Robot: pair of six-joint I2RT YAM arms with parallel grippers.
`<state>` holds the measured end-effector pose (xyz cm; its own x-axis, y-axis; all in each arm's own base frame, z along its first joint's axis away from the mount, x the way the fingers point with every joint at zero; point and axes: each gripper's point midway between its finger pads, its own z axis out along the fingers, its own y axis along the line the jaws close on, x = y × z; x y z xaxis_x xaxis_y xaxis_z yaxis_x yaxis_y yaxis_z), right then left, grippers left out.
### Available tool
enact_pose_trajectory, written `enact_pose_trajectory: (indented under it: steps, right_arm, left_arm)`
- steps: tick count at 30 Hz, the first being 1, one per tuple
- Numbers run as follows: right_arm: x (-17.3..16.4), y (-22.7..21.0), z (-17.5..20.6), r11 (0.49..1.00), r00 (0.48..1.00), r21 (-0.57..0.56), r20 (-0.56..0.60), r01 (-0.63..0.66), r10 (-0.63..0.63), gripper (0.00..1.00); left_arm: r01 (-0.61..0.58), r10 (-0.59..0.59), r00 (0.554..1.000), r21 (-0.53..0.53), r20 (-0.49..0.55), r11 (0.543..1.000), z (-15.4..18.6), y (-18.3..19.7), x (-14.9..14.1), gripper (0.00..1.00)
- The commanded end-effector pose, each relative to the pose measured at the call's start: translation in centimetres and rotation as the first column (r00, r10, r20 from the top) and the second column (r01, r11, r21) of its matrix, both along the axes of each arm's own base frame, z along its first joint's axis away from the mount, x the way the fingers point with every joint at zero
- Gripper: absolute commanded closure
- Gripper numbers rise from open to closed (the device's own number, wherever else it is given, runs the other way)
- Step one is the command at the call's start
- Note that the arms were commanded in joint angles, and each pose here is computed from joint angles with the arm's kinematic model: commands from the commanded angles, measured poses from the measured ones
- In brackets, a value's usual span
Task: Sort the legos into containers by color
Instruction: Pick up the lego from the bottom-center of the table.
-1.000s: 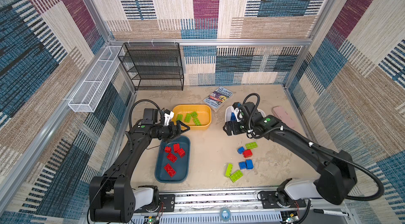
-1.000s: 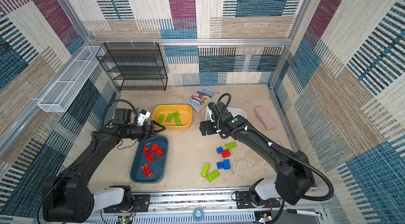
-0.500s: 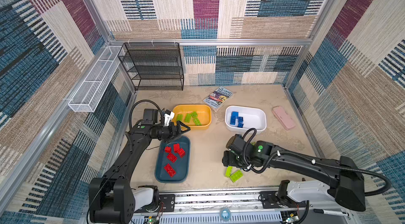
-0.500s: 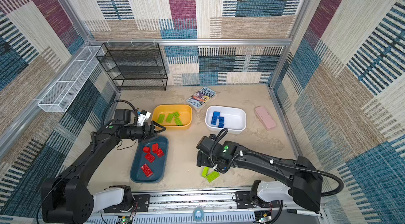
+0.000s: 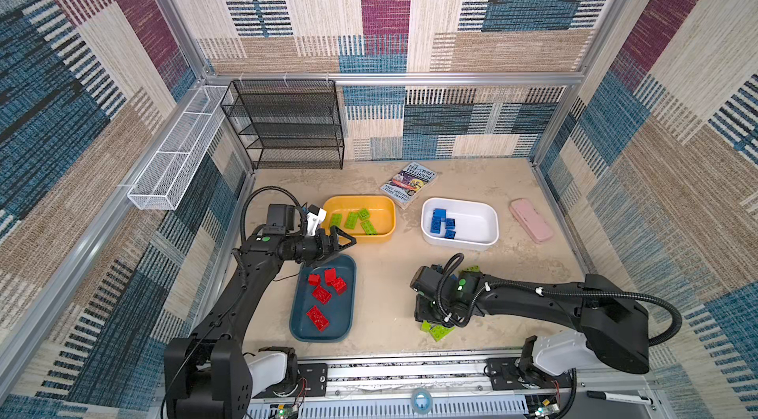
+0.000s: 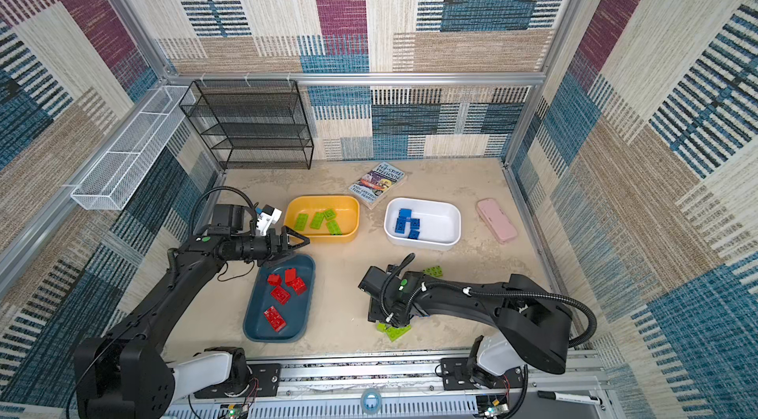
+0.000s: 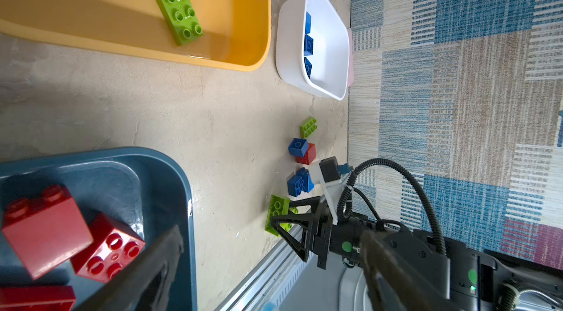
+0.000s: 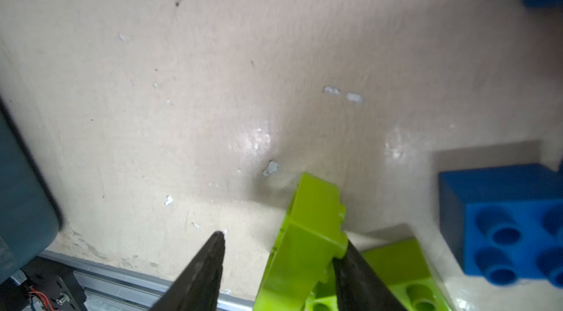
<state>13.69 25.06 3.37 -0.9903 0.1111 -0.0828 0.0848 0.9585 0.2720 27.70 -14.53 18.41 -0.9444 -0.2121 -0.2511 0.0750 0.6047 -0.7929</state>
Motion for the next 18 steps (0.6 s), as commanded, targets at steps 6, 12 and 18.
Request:
enact_pose_trajectory:
  steps: [6,12,18]
  right_arm:
    - [-0.2,0.3,-0.9,0.997,0.998,-0.051,-0.005,-0.062,0.062,0.52]
    - [1.2,0.6,-0.3,0.992,0.995,-0.1,0.041,-0.083,0.087,0.66]
    - [2.6,1.5,1.3,0.986,0.988,-0.123,0.09,-0.115,0.126,0.76]
  left_arm:
    - [0.022,-0.022,0.999,0.002,0.028,1.0,0.5,-0.1,-0.1,0.06]
    - [0.022,-0.022,0.999,0.004,0.025,1.0,0.4,-0.1,-0.3,0.06]
    - [0.019,-0.019,0.999,0.008,0.03,1.0,0.8,0.0,-0.1,0.06]
